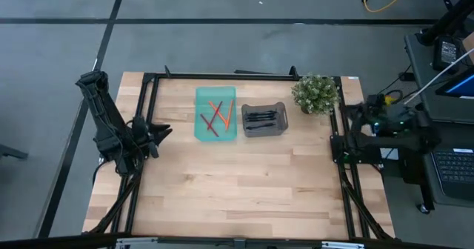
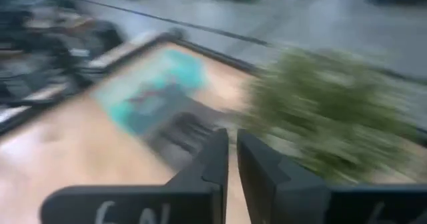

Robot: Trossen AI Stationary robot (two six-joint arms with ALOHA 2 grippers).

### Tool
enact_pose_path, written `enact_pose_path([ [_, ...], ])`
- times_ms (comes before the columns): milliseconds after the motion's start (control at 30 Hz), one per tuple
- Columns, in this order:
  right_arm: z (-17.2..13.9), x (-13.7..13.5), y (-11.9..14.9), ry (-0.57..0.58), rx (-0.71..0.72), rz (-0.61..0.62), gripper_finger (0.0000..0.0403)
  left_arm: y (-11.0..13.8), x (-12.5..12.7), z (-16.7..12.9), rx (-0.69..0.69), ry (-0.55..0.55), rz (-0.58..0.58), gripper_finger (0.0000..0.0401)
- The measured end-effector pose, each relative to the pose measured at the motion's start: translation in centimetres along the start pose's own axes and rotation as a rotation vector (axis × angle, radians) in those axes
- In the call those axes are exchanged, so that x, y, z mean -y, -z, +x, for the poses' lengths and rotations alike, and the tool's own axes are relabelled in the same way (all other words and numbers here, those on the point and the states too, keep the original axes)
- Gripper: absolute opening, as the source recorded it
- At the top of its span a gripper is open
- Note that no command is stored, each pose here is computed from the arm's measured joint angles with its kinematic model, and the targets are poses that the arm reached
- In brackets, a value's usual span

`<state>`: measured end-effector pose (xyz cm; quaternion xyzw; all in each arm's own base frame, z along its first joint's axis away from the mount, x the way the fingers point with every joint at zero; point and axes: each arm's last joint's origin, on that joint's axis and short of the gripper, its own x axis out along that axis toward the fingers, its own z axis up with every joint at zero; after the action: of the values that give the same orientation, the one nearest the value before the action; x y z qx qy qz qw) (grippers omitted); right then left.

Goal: Sort pens & pencils
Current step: Return to Home Position

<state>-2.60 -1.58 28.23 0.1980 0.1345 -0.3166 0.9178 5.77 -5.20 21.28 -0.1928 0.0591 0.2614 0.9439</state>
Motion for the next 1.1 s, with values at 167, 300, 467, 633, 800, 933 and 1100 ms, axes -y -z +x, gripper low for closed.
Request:
enact_pose_path([
  [167, 2.9, -2.3, 1.0, -0.195, 0.032, -0.039, 0.0036, 1.1, 2.3, 0.7, 0.09, 0.0, 0.026, 0.0098],
  [300, 4.7, -3.5, 1.3, -0.321, 0.099, -0.03, 0.0036, 1.7, 3.6, 1.5, 0.105, -0.044, 0.09, 0.0098],
  [467, 6.8, -4.2, 2.5, -0.343, 0.143, -0.055, 0.0036, 2.7, 4.0, 1.7, 0.156, -0.035, 0.12, 0.0098],
  [633, 8.3, -4.3, 3.7, -0.336, 0.138, -0.035, 0.0036, 4.9, 1.9, 1.7, 0.217, 0.023, 0.047, 0.0098],
  [800, 9.6, -4.8, 4.3, -0.369, 0.229, -0.042, 0.0036, 6.9, 1.0, 2.5, 0.219, -0.001, 0.027, 0.0098],
  [933, 11.0, -4.5, 6.0, -0.313, 0.193, -0.057, 0.0036, 6.9, 1.2, 2.9, 0.192, -0.051, 0.119, 0.0098],
  [1100, 12.2, -4.3, 7.6, -0.28, 0.173, -0.098, 0.0036, 6.9, 1.3, 3.3, 0.176, -0.09, 0.165, 0.0098],
])
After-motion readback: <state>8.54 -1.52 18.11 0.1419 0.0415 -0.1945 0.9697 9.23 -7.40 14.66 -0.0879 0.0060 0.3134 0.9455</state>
